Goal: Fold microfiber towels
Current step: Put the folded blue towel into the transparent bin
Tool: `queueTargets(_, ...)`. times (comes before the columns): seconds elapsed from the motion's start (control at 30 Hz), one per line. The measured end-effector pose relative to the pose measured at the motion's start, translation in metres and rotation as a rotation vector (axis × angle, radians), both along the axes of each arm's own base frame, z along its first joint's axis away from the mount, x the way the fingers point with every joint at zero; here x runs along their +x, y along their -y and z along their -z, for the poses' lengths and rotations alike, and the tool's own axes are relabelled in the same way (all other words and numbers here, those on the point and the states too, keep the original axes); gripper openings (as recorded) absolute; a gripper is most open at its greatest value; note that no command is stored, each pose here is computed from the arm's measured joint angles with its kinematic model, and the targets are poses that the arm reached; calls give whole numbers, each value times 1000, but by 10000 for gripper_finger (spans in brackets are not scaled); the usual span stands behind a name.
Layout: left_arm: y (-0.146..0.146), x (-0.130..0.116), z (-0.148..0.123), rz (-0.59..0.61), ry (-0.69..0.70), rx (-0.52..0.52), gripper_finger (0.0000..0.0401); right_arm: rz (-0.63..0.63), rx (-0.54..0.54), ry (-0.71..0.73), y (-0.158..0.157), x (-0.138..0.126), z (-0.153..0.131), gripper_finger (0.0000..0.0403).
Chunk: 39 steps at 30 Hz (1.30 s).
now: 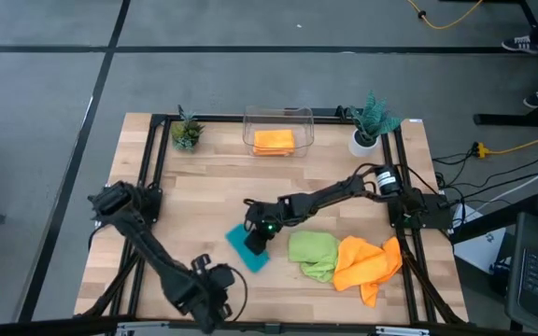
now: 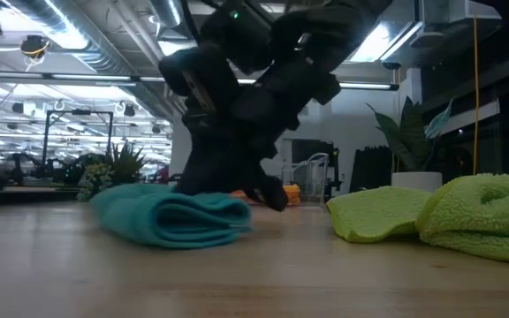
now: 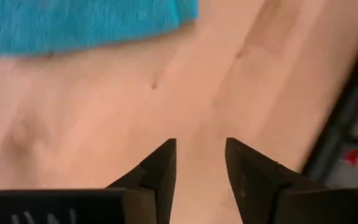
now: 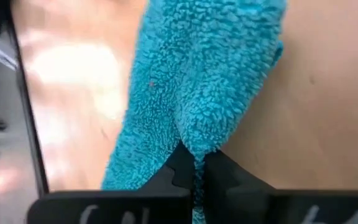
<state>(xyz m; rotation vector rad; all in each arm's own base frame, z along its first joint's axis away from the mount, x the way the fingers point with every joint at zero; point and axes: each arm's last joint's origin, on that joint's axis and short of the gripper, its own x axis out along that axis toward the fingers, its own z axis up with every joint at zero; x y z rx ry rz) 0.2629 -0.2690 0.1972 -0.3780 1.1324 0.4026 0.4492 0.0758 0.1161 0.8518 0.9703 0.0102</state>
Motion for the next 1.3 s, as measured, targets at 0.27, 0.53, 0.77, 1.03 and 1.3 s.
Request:
queueTargets(0.27, 31, -23, -21, -65, 46, -104, 127, -32, 33, 48, 30, -1, -27, 8)
queueTargets(0.53, 42, -37, -22, -132, 95, -128, 127, -25, -61, 210, 76, -26, -118, 8)
queueTargets(0.77, 40, -34, -22, -155, 122, -114, 127, 62, -213, 276, 122, -69, -181, 8)
queueTargets(1.03, 34, -25, -23, -190, 148, -103, 128, 212, -342, 272, 182, -118, -217, 8)
queueTargets(1.3, 30, -21, -23, -188, 149, -94, 127, 310, -446, 242, 238, -145, -218, 8)
